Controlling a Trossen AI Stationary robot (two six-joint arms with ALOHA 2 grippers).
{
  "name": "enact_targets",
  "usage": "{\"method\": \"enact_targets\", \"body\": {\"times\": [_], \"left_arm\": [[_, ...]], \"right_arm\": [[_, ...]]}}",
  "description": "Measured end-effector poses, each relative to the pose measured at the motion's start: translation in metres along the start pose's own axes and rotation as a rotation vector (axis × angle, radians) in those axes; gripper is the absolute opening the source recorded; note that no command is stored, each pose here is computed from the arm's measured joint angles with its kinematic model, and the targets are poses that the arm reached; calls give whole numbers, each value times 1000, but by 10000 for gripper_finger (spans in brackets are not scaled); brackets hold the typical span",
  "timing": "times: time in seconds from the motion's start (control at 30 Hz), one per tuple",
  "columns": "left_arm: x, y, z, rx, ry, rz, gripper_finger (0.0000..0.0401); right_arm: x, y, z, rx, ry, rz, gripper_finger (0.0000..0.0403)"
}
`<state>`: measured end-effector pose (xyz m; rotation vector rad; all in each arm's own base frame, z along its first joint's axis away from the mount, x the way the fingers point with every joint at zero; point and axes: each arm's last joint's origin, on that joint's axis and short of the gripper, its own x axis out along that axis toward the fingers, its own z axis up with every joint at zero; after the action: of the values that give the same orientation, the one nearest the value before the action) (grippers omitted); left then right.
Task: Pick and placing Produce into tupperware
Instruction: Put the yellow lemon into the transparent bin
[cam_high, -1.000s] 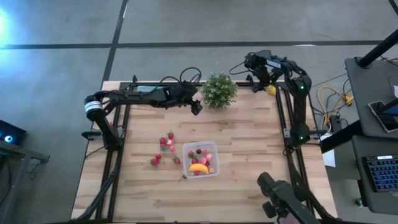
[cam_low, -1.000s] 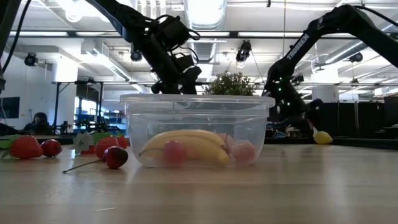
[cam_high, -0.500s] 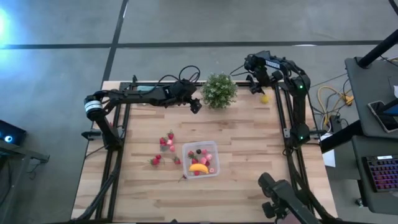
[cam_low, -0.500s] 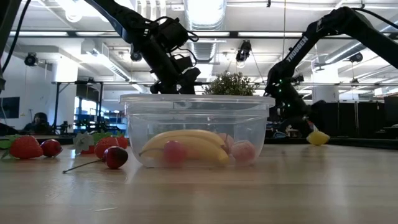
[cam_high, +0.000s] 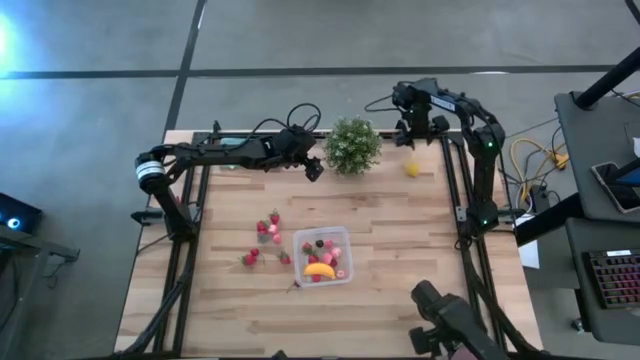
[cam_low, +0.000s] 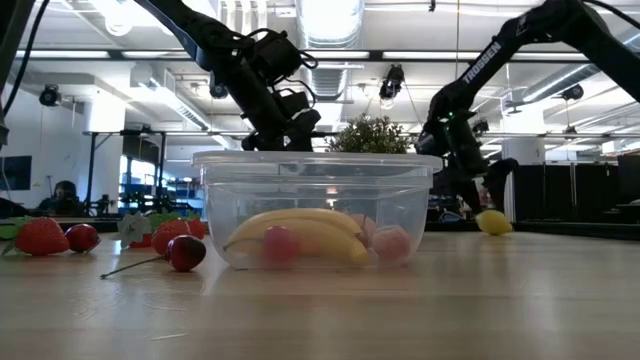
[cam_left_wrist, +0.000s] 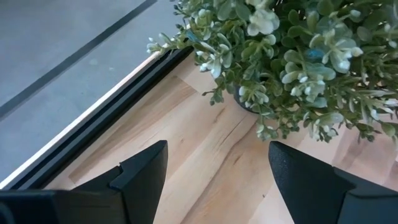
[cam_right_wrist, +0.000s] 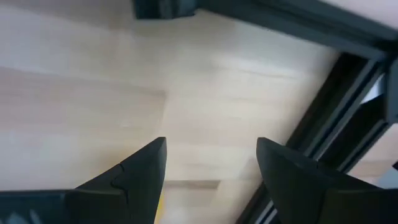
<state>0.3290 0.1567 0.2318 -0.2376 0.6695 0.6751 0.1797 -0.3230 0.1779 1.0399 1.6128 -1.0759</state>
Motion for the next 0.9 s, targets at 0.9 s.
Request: {"method": "enact_targets", "body": {"times": [0.9], "left_arm": [[0, 0, 0, -1, 1, -2, 264]], "right_arm": [[9, 105, -48, -320, 13, 73, 242]]}}
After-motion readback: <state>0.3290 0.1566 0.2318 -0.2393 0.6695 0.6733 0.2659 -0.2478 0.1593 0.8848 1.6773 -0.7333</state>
